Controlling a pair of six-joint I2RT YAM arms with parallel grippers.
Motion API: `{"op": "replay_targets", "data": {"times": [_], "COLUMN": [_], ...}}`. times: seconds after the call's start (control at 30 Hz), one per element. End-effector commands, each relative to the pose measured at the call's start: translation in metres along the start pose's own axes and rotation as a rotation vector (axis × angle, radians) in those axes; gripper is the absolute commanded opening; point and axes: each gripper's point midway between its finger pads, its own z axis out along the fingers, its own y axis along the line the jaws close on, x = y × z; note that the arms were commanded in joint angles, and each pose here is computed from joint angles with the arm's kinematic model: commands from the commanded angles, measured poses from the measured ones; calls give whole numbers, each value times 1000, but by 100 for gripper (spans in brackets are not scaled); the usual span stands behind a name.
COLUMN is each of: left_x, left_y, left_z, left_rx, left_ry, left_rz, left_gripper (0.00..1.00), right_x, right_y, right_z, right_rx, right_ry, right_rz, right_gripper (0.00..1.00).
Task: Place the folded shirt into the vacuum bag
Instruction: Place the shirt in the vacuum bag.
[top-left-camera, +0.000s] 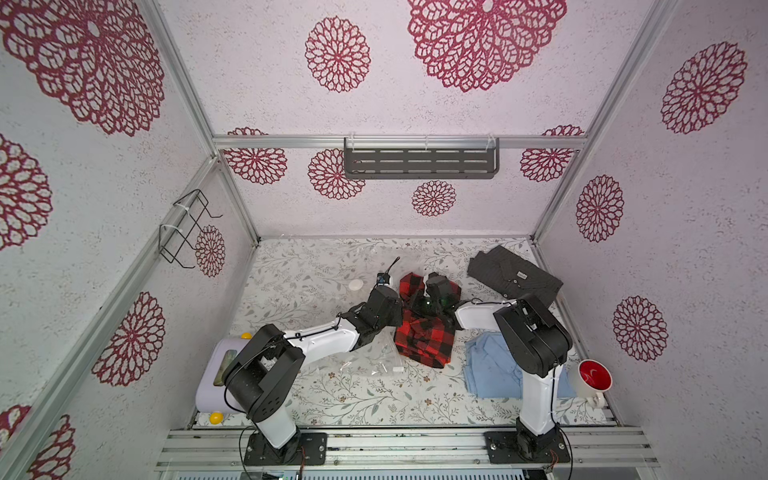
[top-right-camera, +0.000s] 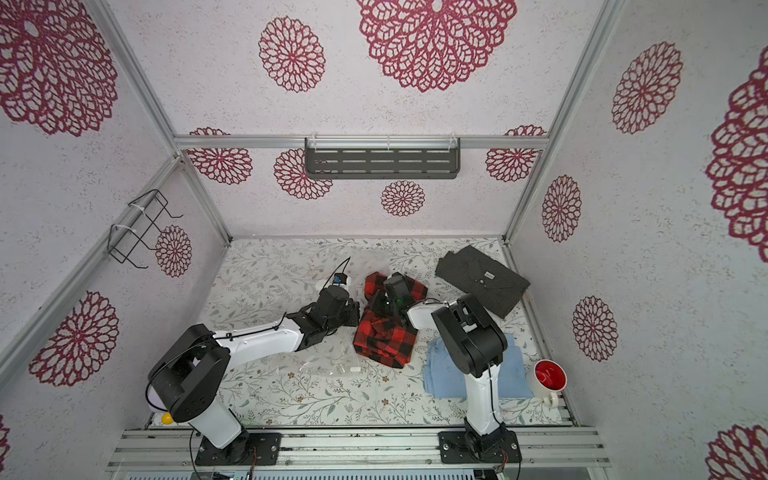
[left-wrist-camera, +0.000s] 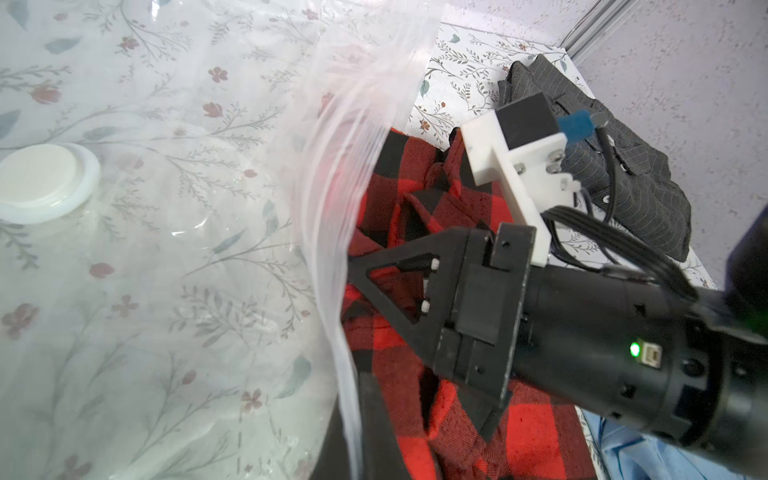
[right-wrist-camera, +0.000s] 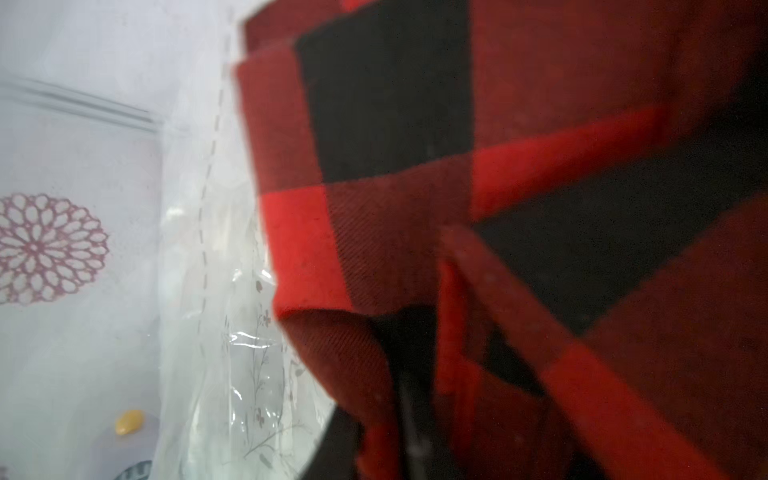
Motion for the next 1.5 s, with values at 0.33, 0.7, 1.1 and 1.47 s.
{"op": "replay_targets", "data": {"times": [0.33, 0.7, 1.1, 1.47], "left_x": [-6, 3, 20, 15], "left_y": [8, -4, -23, -30], "left_z": [4, 14, 28, 20], "left_rx": [-110, -140, -138, -104], "left_ry": [-5, 48, 123, 101], "left_rz": [40, 127, 215, 216], "left_gripper": [0, 0, 0, 0], "right_x": [-25, -23, -19, -26], "right_y": [-17, -92, -98, -20], "right_z": [-120, -158, -97, -93], "right_rx": [66, 53, -21, -140], "right_ry": [-180, -202, -65, -112], "right_rz": [-122, -25, 45, -64], "right_gripper": [65, 79, 63, 2]}}
